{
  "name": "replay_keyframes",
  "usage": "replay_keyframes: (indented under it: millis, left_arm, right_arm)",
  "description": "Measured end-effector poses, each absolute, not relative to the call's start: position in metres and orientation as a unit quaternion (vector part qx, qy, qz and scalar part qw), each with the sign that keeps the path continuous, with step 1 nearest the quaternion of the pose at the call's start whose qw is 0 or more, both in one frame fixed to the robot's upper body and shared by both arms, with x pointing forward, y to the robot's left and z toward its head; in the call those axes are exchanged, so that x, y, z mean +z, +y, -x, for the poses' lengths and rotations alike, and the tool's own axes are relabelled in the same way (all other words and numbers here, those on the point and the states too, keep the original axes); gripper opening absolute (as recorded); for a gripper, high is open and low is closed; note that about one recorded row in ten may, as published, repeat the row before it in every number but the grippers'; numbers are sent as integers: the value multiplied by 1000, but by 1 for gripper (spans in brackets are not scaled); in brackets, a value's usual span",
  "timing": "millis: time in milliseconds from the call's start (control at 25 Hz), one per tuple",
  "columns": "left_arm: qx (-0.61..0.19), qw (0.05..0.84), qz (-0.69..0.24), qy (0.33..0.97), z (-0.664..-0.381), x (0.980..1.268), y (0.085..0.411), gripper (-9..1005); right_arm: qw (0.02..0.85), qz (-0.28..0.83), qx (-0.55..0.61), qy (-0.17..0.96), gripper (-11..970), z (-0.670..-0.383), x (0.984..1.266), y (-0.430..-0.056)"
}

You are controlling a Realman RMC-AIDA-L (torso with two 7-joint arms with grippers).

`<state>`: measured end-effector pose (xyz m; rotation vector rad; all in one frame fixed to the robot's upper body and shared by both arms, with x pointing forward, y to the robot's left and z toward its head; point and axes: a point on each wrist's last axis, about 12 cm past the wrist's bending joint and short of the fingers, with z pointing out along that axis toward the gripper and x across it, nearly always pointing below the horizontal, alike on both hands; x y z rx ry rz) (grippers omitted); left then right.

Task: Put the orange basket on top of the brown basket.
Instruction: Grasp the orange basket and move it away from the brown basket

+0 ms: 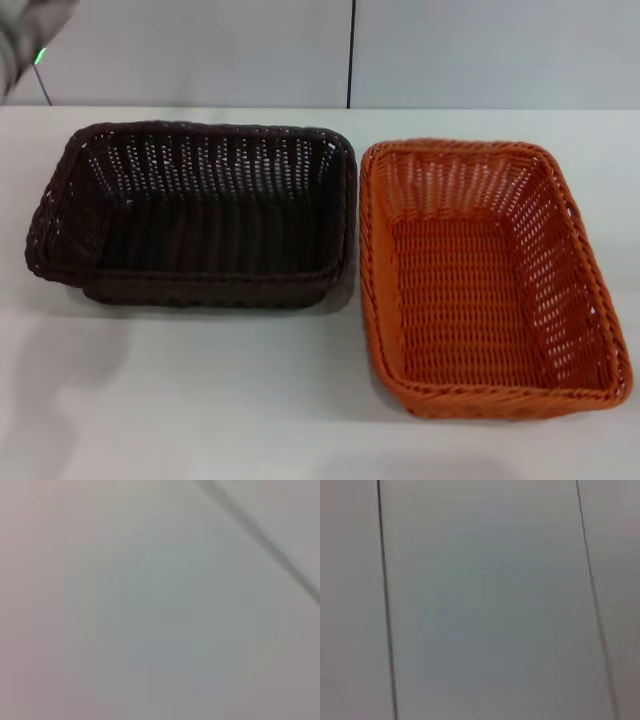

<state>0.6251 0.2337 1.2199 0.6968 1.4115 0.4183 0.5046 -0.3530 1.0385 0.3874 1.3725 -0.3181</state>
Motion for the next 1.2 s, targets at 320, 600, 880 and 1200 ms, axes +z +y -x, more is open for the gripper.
replay_keyframes:
  millis: [320,600,880,1200]
  left_arm:
    - [131,802,-24,583,-554,1131,322,712]
    - [126,748,50,649,-519,1060,355,722]
    - [131,725,57,674,-510,1041,361,721]
    - [132,723,61,675,-511,1040,362,721]
  right_arm:
    - [731,-36,36,680,748,-586,1120,-299]
    - [597,103,97,789,748,-618,1187,-248]
    - [417,275,148,854,748,-608,1243,-212]
    - [254,451,221,827,748,-567,1264,-199]
